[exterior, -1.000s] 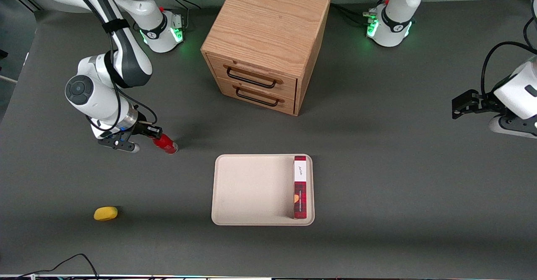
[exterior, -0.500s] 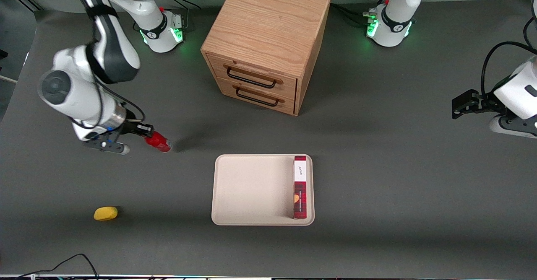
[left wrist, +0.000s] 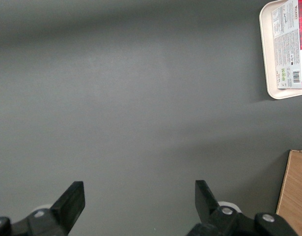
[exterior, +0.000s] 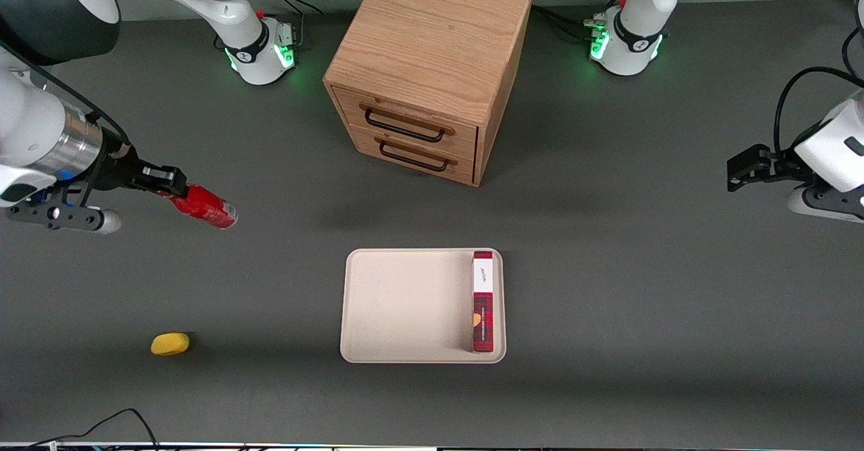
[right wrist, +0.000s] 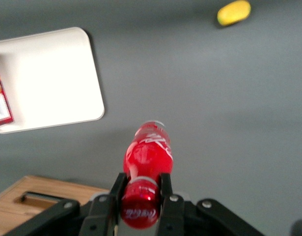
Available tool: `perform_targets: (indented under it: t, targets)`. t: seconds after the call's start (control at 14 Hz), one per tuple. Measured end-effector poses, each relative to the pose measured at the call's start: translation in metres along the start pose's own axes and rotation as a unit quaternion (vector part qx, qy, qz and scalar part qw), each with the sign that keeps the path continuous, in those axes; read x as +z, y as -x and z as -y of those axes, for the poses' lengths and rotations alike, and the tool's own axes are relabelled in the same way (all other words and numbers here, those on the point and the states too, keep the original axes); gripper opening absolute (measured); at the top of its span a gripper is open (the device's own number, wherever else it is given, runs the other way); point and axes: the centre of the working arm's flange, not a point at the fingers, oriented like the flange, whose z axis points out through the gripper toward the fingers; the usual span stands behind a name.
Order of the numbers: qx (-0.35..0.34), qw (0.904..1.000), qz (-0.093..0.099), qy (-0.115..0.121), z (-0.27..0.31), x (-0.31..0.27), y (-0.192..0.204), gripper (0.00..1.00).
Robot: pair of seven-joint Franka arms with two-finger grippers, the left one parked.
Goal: Place coke bottle on tray
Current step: 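Lift the bottle off the table with the right gripper, then carry the bottle over the cream tray and lower it, then open the right gripper to release the bottle on the tray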
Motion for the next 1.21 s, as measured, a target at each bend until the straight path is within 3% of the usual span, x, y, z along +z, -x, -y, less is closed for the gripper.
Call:
perform_targets:
  t: [0.21,0.57,0.79,1.0,1.14,1.21]
  targets:
    - [0.064,0.9979,0.002,-0.015,0.071,0.051,-0.039,0.32]
    - [0.167,0.9845,-0.019,-0.049,0.159,0.160,-0.075,0.32]
    - [0.206,0.9763,-0.048,-0.045,0.180,0.217,-0.092,0.32]
    - [0.222,0.9720,-0.063,-0.044,0.193,0.271,-0.102,0.32]
    - [0.225,0.9709,-0.068,-0.045,0.197,0.278,-0.104,0.32]
    - [0.223,0.9710,-0.075,-0.041,0.197,0.276,-0.104,0.38]
